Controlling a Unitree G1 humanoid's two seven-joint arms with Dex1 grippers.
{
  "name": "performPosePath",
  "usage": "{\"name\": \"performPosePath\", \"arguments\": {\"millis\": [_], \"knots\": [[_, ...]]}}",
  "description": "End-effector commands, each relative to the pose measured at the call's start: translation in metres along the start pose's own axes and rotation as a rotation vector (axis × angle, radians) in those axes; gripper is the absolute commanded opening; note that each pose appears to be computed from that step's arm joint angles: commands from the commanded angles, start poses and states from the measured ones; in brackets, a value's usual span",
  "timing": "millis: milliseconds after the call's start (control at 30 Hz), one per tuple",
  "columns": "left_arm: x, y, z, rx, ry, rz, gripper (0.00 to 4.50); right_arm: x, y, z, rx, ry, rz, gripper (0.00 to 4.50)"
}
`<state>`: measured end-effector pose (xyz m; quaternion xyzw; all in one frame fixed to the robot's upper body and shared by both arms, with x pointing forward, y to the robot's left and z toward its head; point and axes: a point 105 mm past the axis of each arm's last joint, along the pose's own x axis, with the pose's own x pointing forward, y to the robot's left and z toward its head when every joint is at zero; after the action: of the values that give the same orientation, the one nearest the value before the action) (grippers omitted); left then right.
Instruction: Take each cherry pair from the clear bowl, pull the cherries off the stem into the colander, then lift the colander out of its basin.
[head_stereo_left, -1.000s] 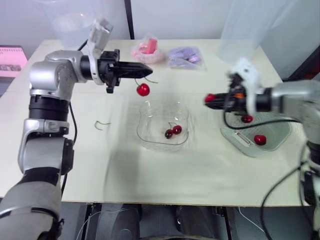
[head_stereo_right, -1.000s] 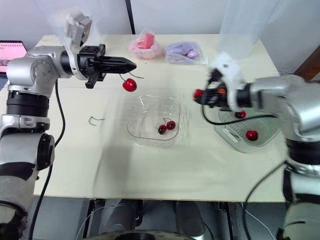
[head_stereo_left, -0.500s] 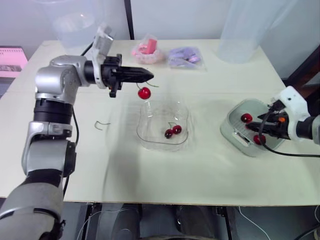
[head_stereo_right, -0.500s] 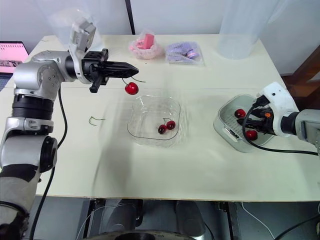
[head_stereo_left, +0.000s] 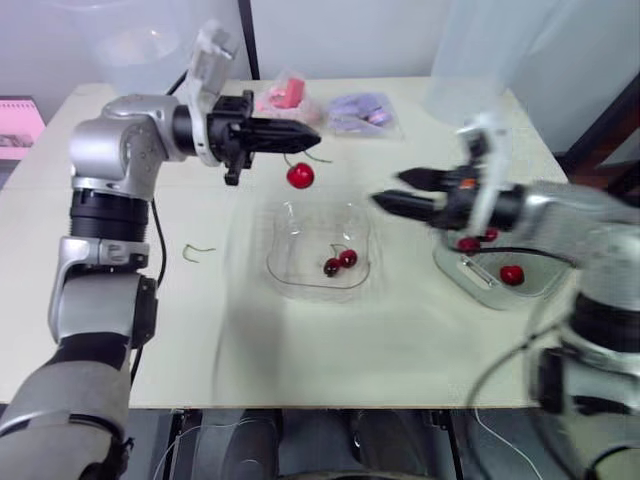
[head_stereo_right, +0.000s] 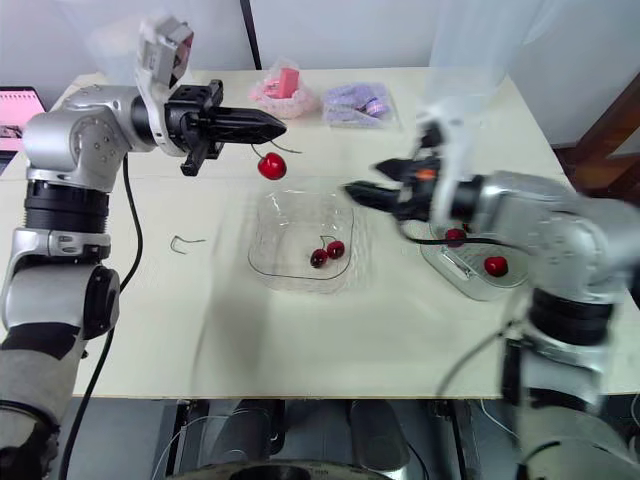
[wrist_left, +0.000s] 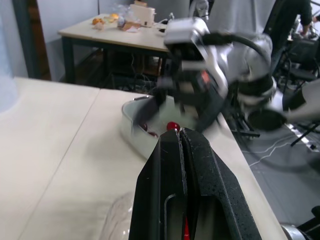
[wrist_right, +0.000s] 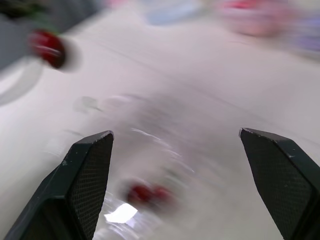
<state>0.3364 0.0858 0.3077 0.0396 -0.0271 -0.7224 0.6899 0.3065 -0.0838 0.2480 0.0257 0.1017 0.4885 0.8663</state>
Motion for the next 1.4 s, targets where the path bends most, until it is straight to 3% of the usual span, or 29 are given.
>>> {"name": "performPosePath", "arguments": {"millis": [33,233,767,867,1000,1400], "knots": [[-0.003,-0.006,0.013,0.047,-0.014,-0.004,0.0,0.014,0.009,0.017,-0.034,-0.047,-0.009,4.4],[-0.002,-0.009,0.013,0.045,-0.01,-0.007,0.0,0.042,0.02,0.027,-0.051,-0.063,0.03,4.4],[-0.003,-0.006,0.008,0.039,-0.018,0.022,0.0,0.058,0.041,0.036,0.001,-0.099,0.139,4.4],[-0.004,-0.005,0.008,0.038,-0.019,0.027,0.0,0.059,0.043,0.035,-0.003,-0.091,0.141,3.65],[-0.005,-0.005,0.009,0.038,-0.021,0.032,0.0,0.059,0.043,0.032,-0.003,-0.076,0.141,1.58],[-0.005,-0.002,0.012,0.043,-0.034,0.041,0.0,0.058,0.041,0.029,-0.003,-0.063,0.125,1.58]]}}
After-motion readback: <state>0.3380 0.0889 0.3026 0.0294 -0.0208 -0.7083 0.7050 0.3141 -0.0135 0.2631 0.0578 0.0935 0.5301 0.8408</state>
